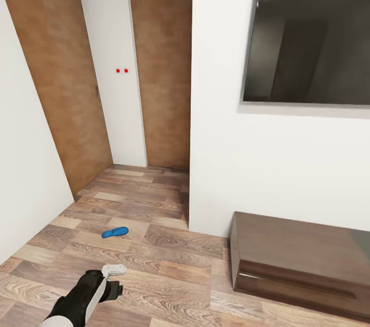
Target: In the bedroom, move the book from the bed onto either nightstand, and place the two sandals side by side next to the bed.
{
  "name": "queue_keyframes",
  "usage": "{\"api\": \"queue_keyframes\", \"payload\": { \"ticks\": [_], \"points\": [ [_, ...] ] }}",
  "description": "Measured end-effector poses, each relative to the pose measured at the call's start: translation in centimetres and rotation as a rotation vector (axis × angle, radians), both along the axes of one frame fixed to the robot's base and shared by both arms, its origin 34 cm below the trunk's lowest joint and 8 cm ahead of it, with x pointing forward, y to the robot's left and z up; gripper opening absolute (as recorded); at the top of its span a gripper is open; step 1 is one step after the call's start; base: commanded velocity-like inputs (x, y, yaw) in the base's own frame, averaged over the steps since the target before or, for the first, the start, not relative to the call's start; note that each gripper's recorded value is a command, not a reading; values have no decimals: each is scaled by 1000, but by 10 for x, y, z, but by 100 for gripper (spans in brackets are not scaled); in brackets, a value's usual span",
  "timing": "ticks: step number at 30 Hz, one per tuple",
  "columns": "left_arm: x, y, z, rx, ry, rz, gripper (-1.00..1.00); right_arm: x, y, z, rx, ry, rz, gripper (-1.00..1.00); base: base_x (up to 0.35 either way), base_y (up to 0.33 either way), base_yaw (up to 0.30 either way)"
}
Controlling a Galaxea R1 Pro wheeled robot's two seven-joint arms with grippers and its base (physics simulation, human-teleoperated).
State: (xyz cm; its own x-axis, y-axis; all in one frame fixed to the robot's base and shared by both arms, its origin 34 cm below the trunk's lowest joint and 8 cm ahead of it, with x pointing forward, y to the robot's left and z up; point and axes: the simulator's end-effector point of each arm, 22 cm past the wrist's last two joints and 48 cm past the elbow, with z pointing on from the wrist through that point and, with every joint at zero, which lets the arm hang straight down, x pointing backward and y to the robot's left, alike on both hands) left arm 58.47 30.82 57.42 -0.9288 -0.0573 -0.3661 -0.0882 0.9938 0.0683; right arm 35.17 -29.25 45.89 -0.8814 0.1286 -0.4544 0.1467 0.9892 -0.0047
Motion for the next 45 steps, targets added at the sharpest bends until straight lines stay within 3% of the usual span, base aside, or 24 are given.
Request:
{"api": "queue_keyframes", "payload": {
  "ticks": [2,7,13,19,23,25,27,28,29,30,31,32,33,35,37,39,41,45],
  "points": [
    [0,4,-3,33,3,-20,100,0,0,-3,0,-1,2,100,0,0,0],
    [-1,6,-11,53,5,-33,100,7,2,-9,12,-19,9,100,0,0,0],
    [-2,6,-22,57,6,-38,100,65,15,17,91,-123,72,100,0,0,0],
    [-3,-5,-34,43,5,-46,100,80,27,32,155,5,78,100,0,0,0],
    [-3,-8,-42,39,2,-47,100,105,41,50,193,3,76,100,0,0,0],
    [-3,-9,-45,35,1,-47,100,128,55,64,253,-33,69,100,0,0,0],
    [-3,-9,-49,32,-1,-44,100,146,79,79,376,-76,66,100,0,0,0],
    [-3,-9,-50,30,-2,-42,100,154,98,90,476,-103,73,100,0,0,0],
    [-3,-9,-52,27,-4,-40,100,158,126,110,638,-121,102,100,0,0,0],
    [-3,-9,-54,24,-5,-39,100,157,141,122,736,-119,124,100,0,0,0],
    [-3,-9,-56,23,-5,-39,100,155,146,127,779,-113,135,100,0,0,0],
    [-3,-10,-58,21,-5,-39,100,152,144,137,838,-97,154,100,0,0,0],
    [-4,-11,-60,20,-5,-39,100,150,137,141,855,-86,162,100,0,0,0],
    [-4,-11,-65,18,-5,-39,100,145,104,147,871,-55,174,100,0,0,0],
    [-6,-11,-69,16,-4,-38,100,148,56,163,893,-70,154,100,0,0,0],
    [-6,-11,-74,15,-6,-37,100,154,36,178,939,-108,131,100,0,0,0],
    [-6,-11,-78,15,-13,-38,100,159,27,188,983,-141,115,100,0,0,0],
    [-6,-10,-86,17,-26,-38,100,162,18,193,1019,-173,98,100,0,0,0]
  ]
}}
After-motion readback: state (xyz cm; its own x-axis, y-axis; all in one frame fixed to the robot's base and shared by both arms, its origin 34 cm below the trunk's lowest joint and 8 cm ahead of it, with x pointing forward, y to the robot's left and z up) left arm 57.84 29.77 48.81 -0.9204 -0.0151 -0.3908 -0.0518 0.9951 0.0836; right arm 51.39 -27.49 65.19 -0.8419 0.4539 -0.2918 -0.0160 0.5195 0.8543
